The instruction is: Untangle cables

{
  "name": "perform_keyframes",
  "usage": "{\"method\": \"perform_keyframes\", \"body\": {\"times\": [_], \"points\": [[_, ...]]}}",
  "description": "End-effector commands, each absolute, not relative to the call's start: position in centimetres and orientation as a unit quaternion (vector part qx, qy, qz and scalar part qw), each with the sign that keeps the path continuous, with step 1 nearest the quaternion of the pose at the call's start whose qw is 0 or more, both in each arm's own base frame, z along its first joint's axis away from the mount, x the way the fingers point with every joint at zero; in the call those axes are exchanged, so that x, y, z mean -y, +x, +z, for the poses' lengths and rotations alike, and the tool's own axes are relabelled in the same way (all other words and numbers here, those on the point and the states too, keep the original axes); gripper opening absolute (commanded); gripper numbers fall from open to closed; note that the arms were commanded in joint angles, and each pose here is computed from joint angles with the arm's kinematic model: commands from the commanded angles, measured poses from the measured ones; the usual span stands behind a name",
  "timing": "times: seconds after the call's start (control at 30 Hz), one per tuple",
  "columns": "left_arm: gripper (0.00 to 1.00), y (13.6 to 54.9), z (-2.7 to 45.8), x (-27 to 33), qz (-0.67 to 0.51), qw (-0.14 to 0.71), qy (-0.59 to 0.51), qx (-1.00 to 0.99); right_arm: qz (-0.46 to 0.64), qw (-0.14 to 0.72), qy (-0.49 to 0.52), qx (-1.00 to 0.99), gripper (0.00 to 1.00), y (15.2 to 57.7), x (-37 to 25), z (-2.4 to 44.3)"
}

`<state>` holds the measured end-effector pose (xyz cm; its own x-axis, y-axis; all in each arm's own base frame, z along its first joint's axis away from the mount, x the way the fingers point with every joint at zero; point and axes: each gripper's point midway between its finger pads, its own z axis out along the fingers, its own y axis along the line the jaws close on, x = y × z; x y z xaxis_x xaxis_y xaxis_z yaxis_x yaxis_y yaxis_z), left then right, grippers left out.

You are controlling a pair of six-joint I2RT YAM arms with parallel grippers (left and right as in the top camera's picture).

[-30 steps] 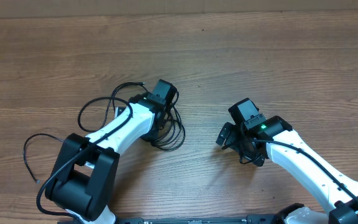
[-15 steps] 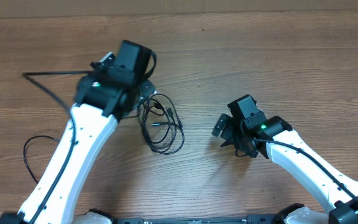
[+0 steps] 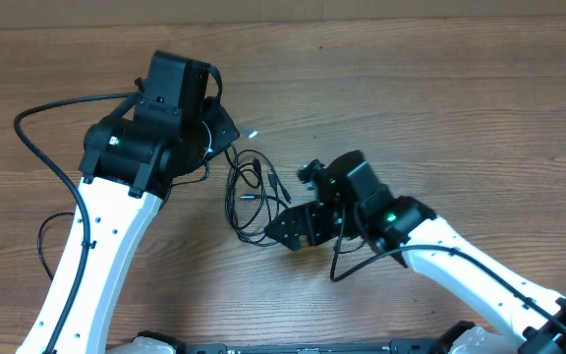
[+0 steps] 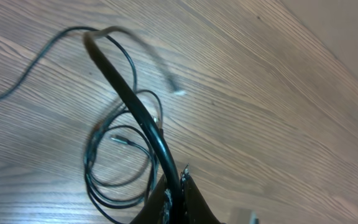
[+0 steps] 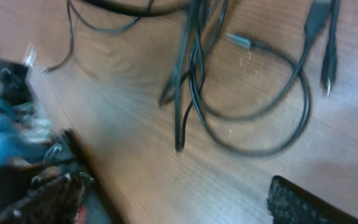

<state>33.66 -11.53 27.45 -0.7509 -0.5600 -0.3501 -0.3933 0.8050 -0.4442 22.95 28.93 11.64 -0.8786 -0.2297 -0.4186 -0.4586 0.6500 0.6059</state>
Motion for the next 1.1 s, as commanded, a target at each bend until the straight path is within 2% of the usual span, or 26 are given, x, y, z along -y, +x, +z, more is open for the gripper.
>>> {"method": "perform_keyframes", "body": {"times": [0.0, 0.03, 0.13, 0.23, 0.33, 0.37, 0.43, 0.5, 0.63, 0.77, 0.9, 1.07], "points": [[0.04, 33.5, 29.3, 12.1, -0.217, 0.241, -0.255, -0.911, 0.276, 0.256, -0.171, -0.911, 0.87, 26.4, -28.2, 11.1], [0.04, 33.5, 29.3, 12.2, -0.22, 0.239, -0.255, -0.911, 0.274, 0.271, -0.162, -0.908, 0.8, 27.0, -28.6, 11.3], [0.04, 33.4, 29.4, 12.6, -0.236, 0.228, -0.256, -0.909, 0.294, 0.292, -0.161, -0.896, 0.68, 28.0, -30.3, 11.4], [0.04, 33.3, 29.8, 13.0, -0.25, 0.224, -0.253, -0.908, 0.307, 0.293, -0.149, -0.893, 0.66, 28.7, -31.6, 10.3], [0.04, 33.4, 30.6, 12.9, -0.255, 0.232, -0.252, -0.904, 0.34, 0.286, -0.155, -0.883, 0.5, 28.6, -33.7, 9.5], [0.04, 33.4, 31.2, 12.7, -0.257, 0.238, -0.253, -0.902, 0.341, 0.285, -0.158, -0.881, 0.38, 28.5, -34.1, 9.2], [0.04, 33.4, 32.1, 12.3, -0.259, 0.249, -0.251, -0.899, 0.319, 0.293, -0.148, -0.889, 0.25, 29.0, -33.5, 8.5], [0.04, 33.4, 33.6, 11.5, -0.26, 0.271, -0.243, -0.894, 0.261, 0.314, -0.122, -0.905, 0.05, 30.2, -31.6, 7.4], [0.04, 33.2, 36.5, 9.0, -0.256, 0.318, -0.238, -0.882, 0.125, 0.352, -0.027, -0.927, 0.04, 33.1, -25.1, 6.0], [0.04, 32.4, 37.9, 4.9, -0.236, 0.347, -0.275, -0.865, 0.012, 0.347, 0.087, -0.934, 0.04, 34.3, -16.9, 5.7], [0.04, 31.7, 37.3, 2.4, -0.215, 0.342, -0.313, -0.86, -0.027, 0.331, 0.147, -0.932, 0.04, 34.8, -11.1, 7.7], [0.04, 31.4, 36.7, -0.4, -0.168, 0.349, -0.349, -0.853, -0.047, 0.35, 0.246, -0.903, 0.04, 34.9, -3.3, 11.9]]}}
